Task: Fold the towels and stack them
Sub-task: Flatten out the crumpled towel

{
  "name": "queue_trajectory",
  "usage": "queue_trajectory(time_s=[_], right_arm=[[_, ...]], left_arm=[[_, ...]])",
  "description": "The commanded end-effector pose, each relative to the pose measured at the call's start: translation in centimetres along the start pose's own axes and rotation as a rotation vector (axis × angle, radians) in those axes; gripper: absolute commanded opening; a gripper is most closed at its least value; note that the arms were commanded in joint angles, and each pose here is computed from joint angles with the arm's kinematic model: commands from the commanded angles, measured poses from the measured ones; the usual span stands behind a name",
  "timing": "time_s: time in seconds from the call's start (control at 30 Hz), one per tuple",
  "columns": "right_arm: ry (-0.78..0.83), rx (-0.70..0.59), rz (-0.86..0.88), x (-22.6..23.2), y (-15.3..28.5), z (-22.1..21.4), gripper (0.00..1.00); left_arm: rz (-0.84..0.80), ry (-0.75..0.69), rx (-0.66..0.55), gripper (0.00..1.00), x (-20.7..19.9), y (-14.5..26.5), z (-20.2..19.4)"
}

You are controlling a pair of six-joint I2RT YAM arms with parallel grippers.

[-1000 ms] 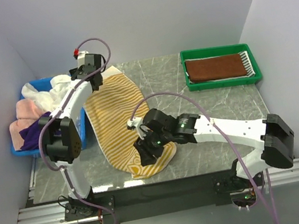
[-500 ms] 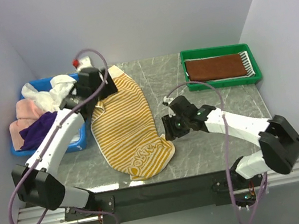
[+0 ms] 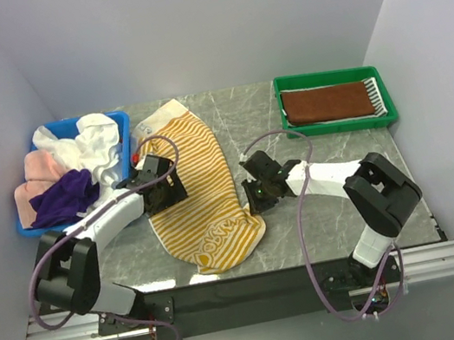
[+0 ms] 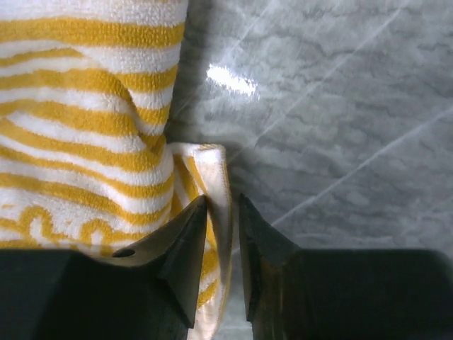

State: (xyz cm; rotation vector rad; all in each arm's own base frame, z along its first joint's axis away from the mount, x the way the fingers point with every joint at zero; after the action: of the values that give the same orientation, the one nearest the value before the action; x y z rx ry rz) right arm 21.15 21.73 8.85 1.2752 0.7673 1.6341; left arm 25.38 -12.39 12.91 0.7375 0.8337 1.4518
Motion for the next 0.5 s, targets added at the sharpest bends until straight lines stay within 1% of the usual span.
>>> queue_trajectory(time_s=[0.0, 0.03, 0.07, 0.13, 0.17, 0.2, 0.23, 0.27, 0.3, 0.33, 0.4, 0.43, 0.47], right_arm=[[0.013, -0.078, 0.03, 1.4, 0.5, 2.0, 0.16], [0.013, -0.099, 0.011, 1.2, 0.9, 2.3, 0.09], [0.014, -0.148, -0.022, 0.9, 2.2, 2.7, 0.0], [0.011, -0.233, -0.064, 0.3, 4.2, 3.3, 0.0], [0.01, -0.302, -0.063, 0.3, 6.8, 3.5, 0.0], [0.002, -0.388, -0.137, -0.6, 8.2, 3.8, 0.0], [-0.006, -0.435, -0.16, -1.0, 9.5, 3.8, 0.0], [-0.015, -0.493, -0.172, -1.5, 11.9, 3.3, 0.0], [-0.039, -0.536, -0.219, -2.5, 12.6, 3.0, 0.0], [-0.059, -0.575, -0.21, -2.9, 14.0, 2.4, 0.0], [-0.108, -0.538, -0.249, -4.5, 13.6, 0.5, 0.01], [-0.131, -0.526, -0.258, -5.0, 13.3, -0.1, 0.02], [-0.194, -0.527, -0.247, -5.4, 13.2, -0.8, 0.06]], left_arm=[[0.019, 0.076, -0.043, 0.88, -0.4, -1.1, 0.6], [0.031, 0.073, -0.025, 0.88, -0.3, -1.7, 0.1], [0.038, 0.073, -0.016, 0.87, -0.3, -2.0, 0.0], [0.055, 0.068, 0.003, 0.87, -0.2, -2.7, -0.4], [0.062, 0.067, 0.011, 0.87, -0.2, -2.9, -0.5], [0.071, 0.069, 0.019, 0.87, -0.2, -3.3, -0.6], [0.073, 0.067, 0.026, 0.87, -0.1, -3.5, -0.8], [0.075, 0.068, 0.028, 0.87, -0.2, -3.6, -0.9], [0.075, 0.066, 0.036, 0.87, -0.2, -3.9, -1.0], [0.069, 0.068, 0.039, 0.87, -0.3, -4.0, -1.1], [0.061, 0.065, 0.051, 0.87, -0.5, -4.3, -1.1], [0.052, 0.067, 0.045, 0.87, -0.7, -4.3, -0.8], [0.043, 0.064, 0.048, 0.87, -0.9, -4.2, -0.8]])
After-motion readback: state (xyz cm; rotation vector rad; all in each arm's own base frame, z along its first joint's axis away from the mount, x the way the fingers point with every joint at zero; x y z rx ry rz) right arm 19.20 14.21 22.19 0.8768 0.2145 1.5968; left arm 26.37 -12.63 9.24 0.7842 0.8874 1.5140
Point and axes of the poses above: each gripper's point midway between its finger pads, its own y axis back along the fingers, its own x axis along the line the jaws close on, z = x × y, the point moved 8 cm from there along y, back along the fingers, and after that the axes turned 15 degrees about -y, right-handed, at the moved point
